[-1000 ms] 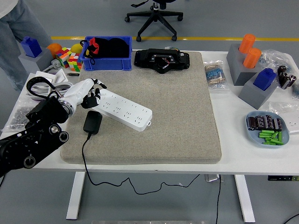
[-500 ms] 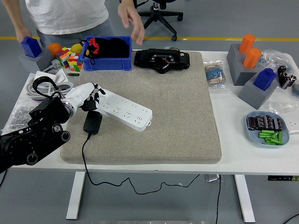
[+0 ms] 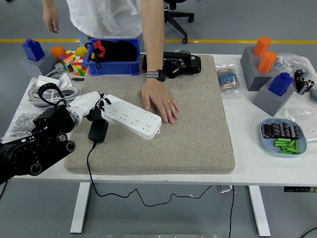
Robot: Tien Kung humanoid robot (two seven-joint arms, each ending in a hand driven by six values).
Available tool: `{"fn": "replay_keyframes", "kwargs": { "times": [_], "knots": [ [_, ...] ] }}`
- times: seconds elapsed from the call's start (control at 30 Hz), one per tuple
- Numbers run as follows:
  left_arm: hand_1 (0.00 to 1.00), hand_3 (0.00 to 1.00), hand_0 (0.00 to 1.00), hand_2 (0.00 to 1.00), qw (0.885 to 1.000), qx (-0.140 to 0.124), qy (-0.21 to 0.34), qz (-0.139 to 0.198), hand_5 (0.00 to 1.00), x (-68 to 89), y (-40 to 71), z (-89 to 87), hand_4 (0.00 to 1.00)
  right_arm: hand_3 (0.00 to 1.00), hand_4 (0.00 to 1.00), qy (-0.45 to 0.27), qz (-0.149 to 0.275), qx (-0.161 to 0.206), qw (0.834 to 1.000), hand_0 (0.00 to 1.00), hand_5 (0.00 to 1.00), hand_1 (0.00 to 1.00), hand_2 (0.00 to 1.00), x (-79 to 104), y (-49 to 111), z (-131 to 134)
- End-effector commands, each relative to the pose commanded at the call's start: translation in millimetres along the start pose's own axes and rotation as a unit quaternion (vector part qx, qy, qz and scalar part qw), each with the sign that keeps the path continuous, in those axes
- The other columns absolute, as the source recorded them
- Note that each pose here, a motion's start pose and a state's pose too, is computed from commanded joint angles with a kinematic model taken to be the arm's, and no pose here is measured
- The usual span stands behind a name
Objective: Press the white button,pick up the black plug,place it near the board,insert it into the board
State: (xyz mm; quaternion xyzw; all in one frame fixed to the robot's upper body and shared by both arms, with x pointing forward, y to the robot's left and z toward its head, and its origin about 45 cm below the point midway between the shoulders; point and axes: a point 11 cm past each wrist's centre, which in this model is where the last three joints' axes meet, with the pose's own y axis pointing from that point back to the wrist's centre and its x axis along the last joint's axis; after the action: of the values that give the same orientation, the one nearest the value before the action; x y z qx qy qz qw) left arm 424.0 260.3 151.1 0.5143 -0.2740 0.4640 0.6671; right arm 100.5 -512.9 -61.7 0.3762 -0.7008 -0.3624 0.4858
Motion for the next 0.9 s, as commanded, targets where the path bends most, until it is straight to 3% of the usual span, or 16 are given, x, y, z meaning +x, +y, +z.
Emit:
{"fn": "replay_keyframes", "kwargs": {
  "times": [0.9],
  "knots": [
    [0.002, 0.681, 0.009, 0.092, 1.0, 0.009, -0.012, -0.01, 0.002, -7.3, -1.5, -3.8, 0.002, 0.588, 0.668, 0.001, -0.001, 0.0, 1.0, 0.633, 0.411, 0.599, 0.596, -1.1, 0.0, 0.3]
  ]
}}
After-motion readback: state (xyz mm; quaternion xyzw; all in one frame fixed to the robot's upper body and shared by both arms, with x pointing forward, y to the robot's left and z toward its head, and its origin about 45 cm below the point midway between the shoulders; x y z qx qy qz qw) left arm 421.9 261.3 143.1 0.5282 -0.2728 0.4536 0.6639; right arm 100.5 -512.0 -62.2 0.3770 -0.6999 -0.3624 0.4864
